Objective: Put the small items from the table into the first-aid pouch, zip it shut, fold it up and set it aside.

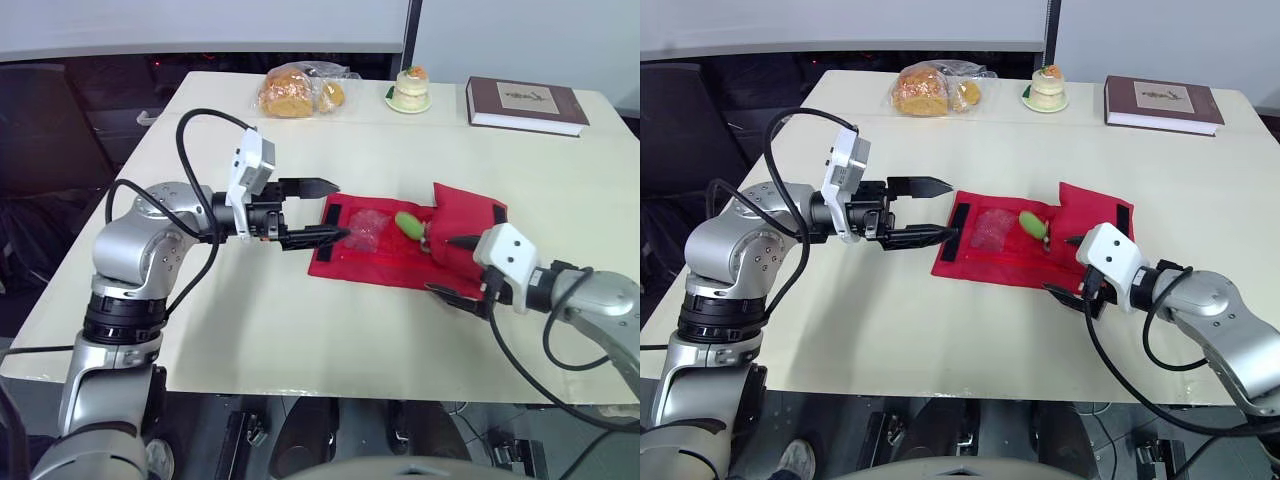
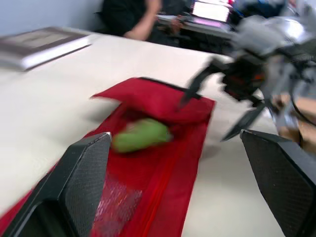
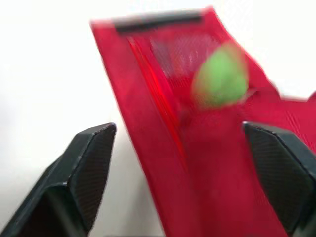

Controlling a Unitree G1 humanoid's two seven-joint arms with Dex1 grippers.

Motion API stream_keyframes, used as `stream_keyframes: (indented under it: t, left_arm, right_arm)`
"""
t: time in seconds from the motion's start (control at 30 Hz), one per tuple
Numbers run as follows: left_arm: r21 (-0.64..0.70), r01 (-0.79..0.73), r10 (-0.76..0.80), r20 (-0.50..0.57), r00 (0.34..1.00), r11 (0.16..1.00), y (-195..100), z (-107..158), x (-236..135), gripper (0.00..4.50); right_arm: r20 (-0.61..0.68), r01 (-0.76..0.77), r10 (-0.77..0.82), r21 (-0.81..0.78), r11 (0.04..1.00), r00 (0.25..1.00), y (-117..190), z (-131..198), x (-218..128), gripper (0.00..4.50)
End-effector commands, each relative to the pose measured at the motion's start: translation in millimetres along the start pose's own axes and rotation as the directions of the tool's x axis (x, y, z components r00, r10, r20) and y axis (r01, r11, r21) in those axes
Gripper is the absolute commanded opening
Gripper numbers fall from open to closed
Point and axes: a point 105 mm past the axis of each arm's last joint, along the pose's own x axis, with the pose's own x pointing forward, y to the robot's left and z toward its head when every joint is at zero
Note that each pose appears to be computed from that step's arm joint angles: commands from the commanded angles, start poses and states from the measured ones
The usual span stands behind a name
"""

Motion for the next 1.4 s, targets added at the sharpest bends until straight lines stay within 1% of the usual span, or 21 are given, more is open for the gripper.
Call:
stream_keyframes:
  t: [0.03,0.17,0.23,0.37,0.47,0.57,0.6,0.73,0.83,0.87,0.9,0.97,1.0,1.03,1.07,1.17,1.4]
  left_arm:
    - [-0.127,-0.078,0.079,0.004,0.997,0.989,10,-19,-11,4.5]
    - [-0.335,-0.193,0.202,-0.006,0.979,0.922,26,-52,-16,4.5]
    - [-0.412,-0.235,0.25,-0.018,0.968,0.88,32,-60,-14,4.5]
    - [-0.583,-0.313,0.351,-0.051,0.935,0.75,47,-71,-7,4.5]
    - [-0.644,-0.281,0.32,-0.06,0.946,0.711,41,-74,4,4.5]
    - [-0.701,-0.272,0.256,-0.13,0.958,0.659,30,-89,17,4.5]
    - [-0.718,-0.258,0.232,-0.137,0.963,0.646,26,-92,22,4.5]
    - [-0.77,-0.175,0.15,-0.103,0.983,0.614,13,-90,37,4.5]
    - [-0.79,-0.141,0.143,-0.069,0.987,0.597,12,-85,40,4.5]
    - [-0.798,-0.132,0.145,-0.057,0.988,0.588,13,-84,39,4.08]
    - [-0.803,-0.126,0.146,-0.049,0.988,0.582,13,-83,39,3.82]
    - [-0.804,-0.126,0.147,-0.049,0.988,0.58,12,-83,37,2.86]
    - [-0.803,-0.13,0.149,-0.052,0.987,0.582,13,-84,35,2.29]
    - [-0.802,-0.133,0.151,-0.054,0.987,0.582,13,-84,34,1.99]
    - [-0.801,-0.133,0.151,-0.053,0.987,0.584,13,-84,33,1.47]
    - [-0.779,-0.105,0.122,-0.037,0.992,0.619,6,-84,23,0.01]
    - [-0.756,-0.166,0.149,-0.091,0.985,0.633,8,-98,-7,0.01]
  right_arm:
    - [0.111,0.028,-0.026,-0.016,0.999,0.994,-8,22,-22,4.43]
    - [0.258,-0.053,0.042,0.033,0.998,0.965,-2,44,-40,4.43]
    - [0.274,-0.062,0.05,0.036,0.997,0.961,-3,49,-43,4.43]
    - [0.268,-0.066,0.058,0.019,0.998,0.962,-6,53,-45,4.43]
    - [0.254,-0.061,0.059,0.0,0.998,0.965,-7,53,-44,4.43]
    - [0.263,-0.066,0.067,-0.01,0.998,0.962,-4,57,-42,4.43]
    - [0.267,-0.069,0.07,-0.015,0.998,0.961,-3,59,-41,4.43]
    - [0.284,-0.062,0.068,-0.027,0.998,0.957,-3,64,-42,4.43]
    - [0.291,-0.057,0.063,-0.032,0.998,0.955,-2,66,-44,4.43]
    - [0.296,-0.057,0.063,-0.031,0.998,0.953,-2,67,-45,4.5]
    - [0.301,-0.057,0.063,-0.031,0.998,0.952,-1,68,-45,4.5]
    - [0.304,-0.058,0.064,-0.029,0.998,0.951,-1,68,-45,4.5]
    - [0.303,-0.058,0.064,-0.029,0.998,0.951,-1,68,-44,4.5]
    - [0.303,-0.058,0.064,-0.029,0.998,0.951,-1,68,-44,4.5]
    - [0.302,-0.057,0.063,-0.029,0.998,0.951,-1,68,-43,4.5]
    - [0.303,-0.072,0.078,-0.029,0.997,0.95,0,69,-41,4.5]
    - [0.303,-0.093,0.097,-0.027,0.995,0.948,-1,69,-40,4.5]
